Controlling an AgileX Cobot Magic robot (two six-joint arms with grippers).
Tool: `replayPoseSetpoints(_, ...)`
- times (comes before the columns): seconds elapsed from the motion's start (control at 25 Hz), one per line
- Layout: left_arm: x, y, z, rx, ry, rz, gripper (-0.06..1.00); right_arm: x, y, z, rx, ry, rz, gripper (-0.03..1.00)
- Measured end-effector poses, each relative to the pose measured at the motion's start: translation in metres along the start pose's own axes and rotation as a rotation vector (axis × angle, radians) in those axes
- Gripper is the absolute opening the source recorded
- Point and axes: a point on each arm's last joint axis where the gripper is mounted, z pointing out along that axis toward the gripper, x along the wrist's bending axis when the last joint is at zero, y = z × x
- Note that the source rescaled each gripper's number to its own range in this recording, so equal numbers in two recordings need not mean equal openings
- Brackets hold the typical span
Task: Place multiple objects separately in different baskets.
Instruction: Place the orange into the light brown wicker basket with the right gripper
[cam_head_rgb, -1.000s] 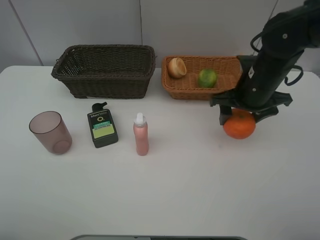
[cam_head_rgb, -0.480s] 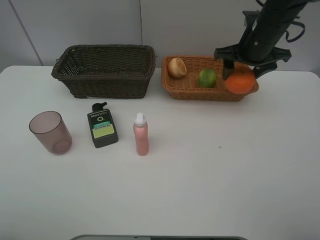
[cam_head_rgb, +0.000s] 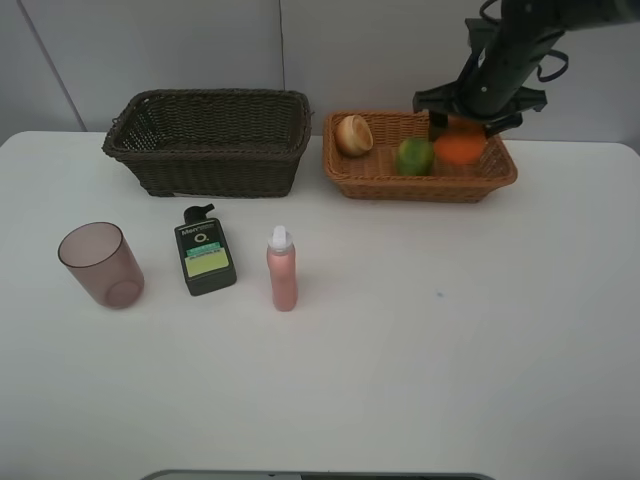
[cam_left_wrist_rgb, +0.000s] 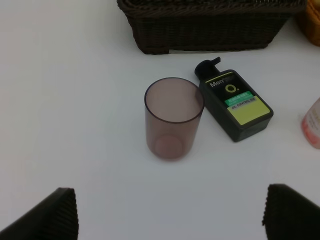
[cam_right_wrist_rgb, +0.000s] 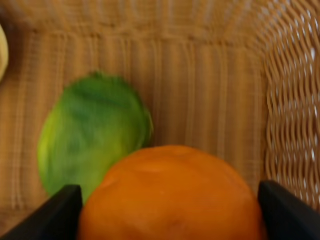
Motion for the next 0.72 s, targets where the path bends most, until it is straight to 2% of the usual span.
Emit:
replayPoseSetpoints(0.12, 0.000, 0.000, 0.000, 0.000, 0.000, 0.000, 0.96, -0.008, 0.004, 0.007, -0.041, 0.004, 0.015, 0.64)
replayPoseSetpoints(0.28, 0.000, 0.000, 0.000, 0.000, 0.000, 0.000, 0.96, -0.017, 0.003, 0.018, -0.035, -0.009, 0.027, 0.64)
replayPoseSetpoints(0.72, 0.000, 0.000, 0.000, 0.000, 0.000, 0.000, 0.96, -0.016, -0.001, 0.031, -0.012, -0.010, 0.026, 0.66)
